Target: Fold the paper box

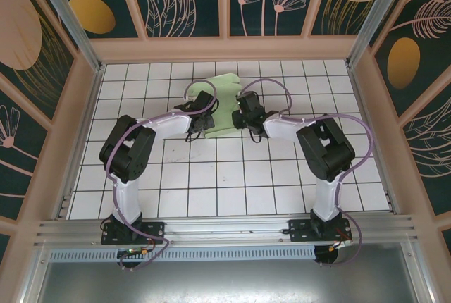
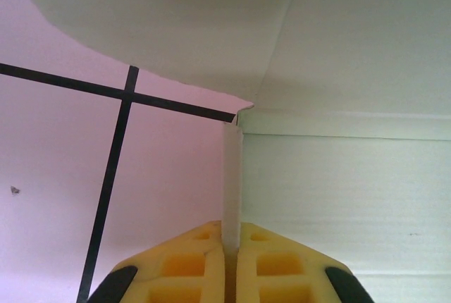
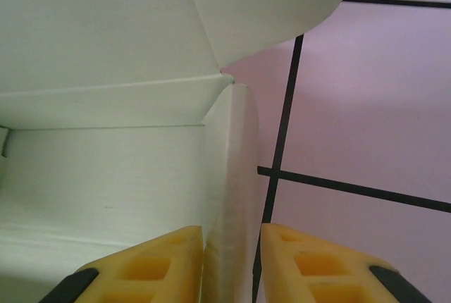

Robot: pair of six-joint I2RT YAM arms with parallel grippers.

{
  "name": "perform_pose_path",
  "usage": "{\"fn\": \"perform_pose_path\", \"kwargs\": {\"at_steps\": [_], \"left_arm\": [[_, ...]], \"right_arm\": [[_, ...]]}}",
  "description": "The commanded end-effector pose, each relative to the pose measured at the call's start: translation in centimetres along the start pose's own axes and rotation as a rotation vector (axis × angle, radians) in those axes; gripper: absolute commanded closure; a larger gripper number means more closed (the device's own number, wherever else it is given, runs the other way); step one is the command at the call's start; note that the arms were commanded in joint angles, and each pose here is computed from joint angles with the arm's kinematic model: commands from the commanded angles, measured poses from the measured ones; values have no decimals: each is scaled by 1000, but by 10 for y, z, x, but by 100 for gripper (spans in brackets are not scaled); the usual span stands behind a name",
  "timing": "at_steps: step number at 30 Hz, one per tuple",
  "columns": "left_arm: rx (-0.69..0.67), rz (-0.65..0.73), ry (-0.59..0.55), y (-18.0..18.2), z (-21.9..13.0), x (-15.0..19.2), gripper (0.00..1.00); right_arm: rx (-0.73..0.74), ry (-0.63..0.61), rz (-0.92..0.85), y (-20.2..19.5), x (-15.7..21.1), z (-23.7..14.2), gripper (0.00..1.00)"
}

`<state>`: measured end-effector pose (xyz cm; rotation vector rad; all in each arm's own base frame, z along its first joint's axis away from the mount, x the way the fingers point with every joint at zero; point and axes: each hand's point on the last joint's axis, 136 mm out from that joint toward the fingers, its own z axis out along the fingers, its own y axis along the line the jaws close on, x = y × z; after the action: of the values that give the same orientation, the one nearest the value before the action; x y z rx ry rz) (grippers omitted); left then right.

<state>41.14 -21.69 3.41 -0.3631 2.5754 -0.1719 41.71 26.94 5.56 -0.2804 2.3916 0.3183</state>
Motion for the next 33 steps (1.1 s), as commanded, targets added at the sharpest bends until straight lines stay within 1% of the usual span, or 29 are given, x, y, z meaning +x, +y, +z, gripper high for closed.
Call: {"fn": "perform_pose_path", "kwargs": {"at_steps": [1, 4, 6, 8, 12, 15, 16, 17, 20, 23, 26, 29, 33], "left_arm": [[-14, 19, -9, 5, -6, -2, 93], [-14, 18, -11, 5, -6, -3, 93], [-18, 19, -13, 6, -6, -3, 93], [-23, 21, -16, 7, -7, -4, 93], [-26, 23, -20, 7, -7, -5, 93], [-28, 23, -20, 8, -7, -5, 93], [-28, 24, -19, 7, -7, -5, 93], [-27, 24, -20, 7, -7, -5, 93], [-26, 23, -20, 7, -7, -5, 93], [-26, 24, -20, 7, -7, -5, 93], [-25, 24, -17, 7, -6, -5, 93], [-21, 27, -14, 6, -5, -3, 93], [-16, 26, -14, 5, -5, -3, 93]], "right_arm": [[16, 52, -19, -3, 6, 4, 69], [-13, 27, -2, 0, -4, -3, 69], [-35, 2, 10, 1, -13, -10, 67], [-41, -23, 16, 1, -21, -17, 60], [-73, -58, 62, -4, -32, -26, 50], [-162, -63, 97, 8, -32, -30, 49], [-170, -67, 127, -1, -35, -30, 49], [-192, -64, 143, -1, -35, -30, 49], [-225, -46, 167, -2, -33, -27, 51], [-225, -27, 167, -4, -28, -22, 56], [-233, -6, 163, -2, -23, -18, 63], [-249, 7, 161, 0, -21, -16, 73], [-258, 31, 157, 2, -15, -11, 83]]}}
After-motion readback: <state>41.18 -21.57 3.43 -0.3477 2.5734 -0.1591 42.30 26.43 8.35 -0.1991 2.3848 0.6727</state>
